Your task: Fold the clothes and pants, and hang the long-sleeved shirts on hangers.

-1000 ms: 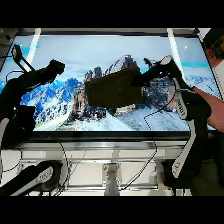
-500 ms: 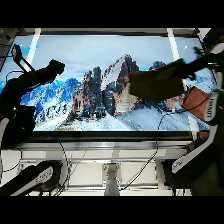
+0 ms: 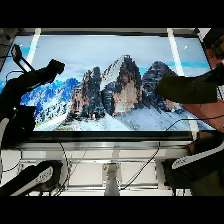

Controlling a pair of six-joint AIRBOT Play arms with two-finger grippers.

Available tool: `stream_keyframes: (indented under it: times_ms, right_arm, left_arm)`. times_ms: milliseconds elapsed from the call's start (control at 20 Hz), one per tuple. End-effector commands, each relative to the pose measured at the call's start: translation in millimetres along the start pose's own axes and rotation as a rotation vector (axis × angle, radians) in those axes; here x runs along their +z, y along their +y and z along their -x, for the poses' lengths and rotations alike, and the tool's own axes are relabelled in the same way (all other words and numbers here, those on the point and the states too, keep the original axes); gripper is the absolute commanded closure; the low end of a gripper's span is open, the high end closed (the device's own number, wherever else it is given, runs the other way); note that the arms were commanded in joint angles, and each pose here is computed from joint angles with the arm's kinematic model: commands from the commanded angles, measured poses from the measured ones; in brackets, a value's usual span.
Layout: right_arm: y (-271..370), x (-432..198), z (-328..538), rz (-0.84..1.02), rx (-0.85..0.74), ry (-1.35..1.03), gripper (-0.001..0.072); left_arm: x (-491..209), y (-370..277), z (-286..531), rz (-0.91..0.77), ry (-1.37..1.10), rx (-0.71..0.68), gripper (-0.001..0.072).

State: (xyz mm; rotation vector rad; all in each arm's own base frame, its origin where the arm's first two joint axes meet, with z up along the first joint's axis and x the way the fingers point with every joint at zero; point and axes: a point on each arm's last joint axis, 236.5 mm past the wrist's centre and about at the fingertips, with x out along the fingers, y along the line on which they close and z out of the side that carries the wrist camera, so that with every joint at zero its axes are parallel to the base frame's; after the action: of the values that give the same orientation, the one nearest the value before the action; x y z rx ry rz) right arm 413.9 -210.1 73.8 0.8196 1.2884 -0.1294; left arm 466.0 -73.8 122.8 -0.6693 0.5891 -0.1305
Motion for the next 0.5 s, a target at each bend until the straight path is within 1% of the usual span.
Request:
stream_keyframes:
  times_ms: [0, 100, 250, 350, 450]
  right_arm:
    - [-23.5, -3.6, 35.2, -0.044, 0.028, -0.041, 0.0699]
    - [-31.3, -2.2, 54.5, -0.069, 0.058, -0.087, 0.0698]
    - [-63.2, -8.0, 83.7, -0.135, 0.029, -0.138, 0.0698]
    - [-90.2, -12.8, 103.5, -0.196, -0.007, -0.181, 0.0698]
    - [-124.1, -20.4, 118.1, -0.269, -0.079, -0.207, 0.0698]
  left_arm:
    - [0.8, 0.2, -0.1, 0.0, -0.003, 0.0, 0.0145]
    - [0.8, 0.2, -0.1, 0.0, -0.003, 0.0, 0.0146]
    - [1.1, 0.6, 0.0, 0.0, -0.004, 0.001, 0.0145]
    - [1.1, 0.6, 0.0, 0.0, -0.004, 0.001, 0.0146]
    - [1.1, 0.6, 0.0, 0.0, -0.004, 0.001, 0.0146]
